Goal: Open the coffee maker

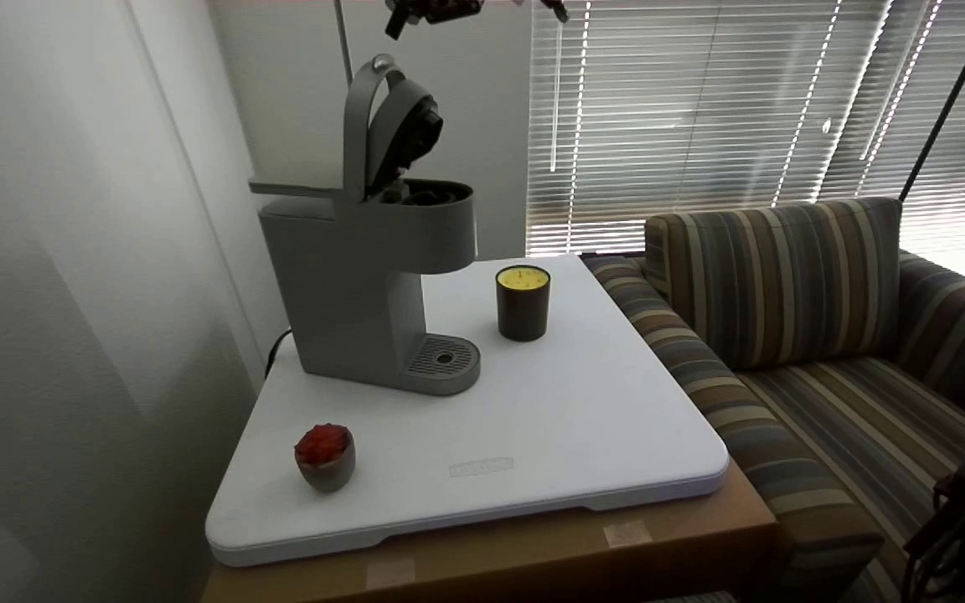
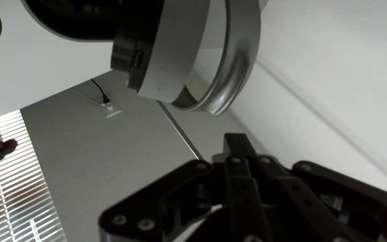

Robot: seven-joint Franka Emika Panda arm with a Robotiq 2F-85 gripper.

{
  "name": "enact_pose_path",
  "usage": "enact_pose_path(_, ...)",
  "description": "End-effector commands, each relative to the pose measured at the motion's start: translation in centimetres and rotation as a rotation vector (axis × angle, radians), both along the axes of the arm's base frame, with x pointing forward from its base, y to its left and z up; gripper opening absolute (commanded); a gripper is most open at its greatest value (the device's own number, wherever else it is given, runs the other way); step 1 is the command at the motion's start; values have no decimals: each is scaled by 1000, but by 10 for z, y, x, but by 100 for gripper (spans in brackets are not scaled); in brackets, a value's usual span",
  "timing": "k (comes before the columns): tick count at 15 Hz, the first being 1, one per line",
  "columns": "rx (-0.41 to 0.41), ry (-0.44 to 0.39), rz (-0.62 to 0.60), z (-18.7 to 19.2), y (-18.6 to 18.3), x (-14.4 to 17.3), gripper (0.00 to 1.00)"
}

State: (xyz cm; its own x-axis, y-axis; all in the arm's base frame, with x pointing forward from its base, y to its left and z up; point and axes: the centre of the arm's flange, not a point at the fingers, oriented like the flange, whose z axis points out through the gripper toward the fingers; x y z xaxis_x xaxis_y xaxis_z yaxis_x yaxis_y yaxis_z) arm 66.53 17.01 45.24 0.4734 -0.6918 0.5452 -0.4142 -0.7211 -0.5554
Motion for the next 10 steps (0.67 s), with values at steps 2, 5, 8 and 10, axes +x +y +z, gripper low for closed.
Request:
enact_pose_path(2,-57,-15,20,16,-8,-27,0)
enact_pose_path(5,-93,6,79,23,-10,-37,0)
enact_pose_path(8,-170,55,219,26,-5,-57,0)
enact_pose_path(10,-220,79,316,27,3,-73,0)
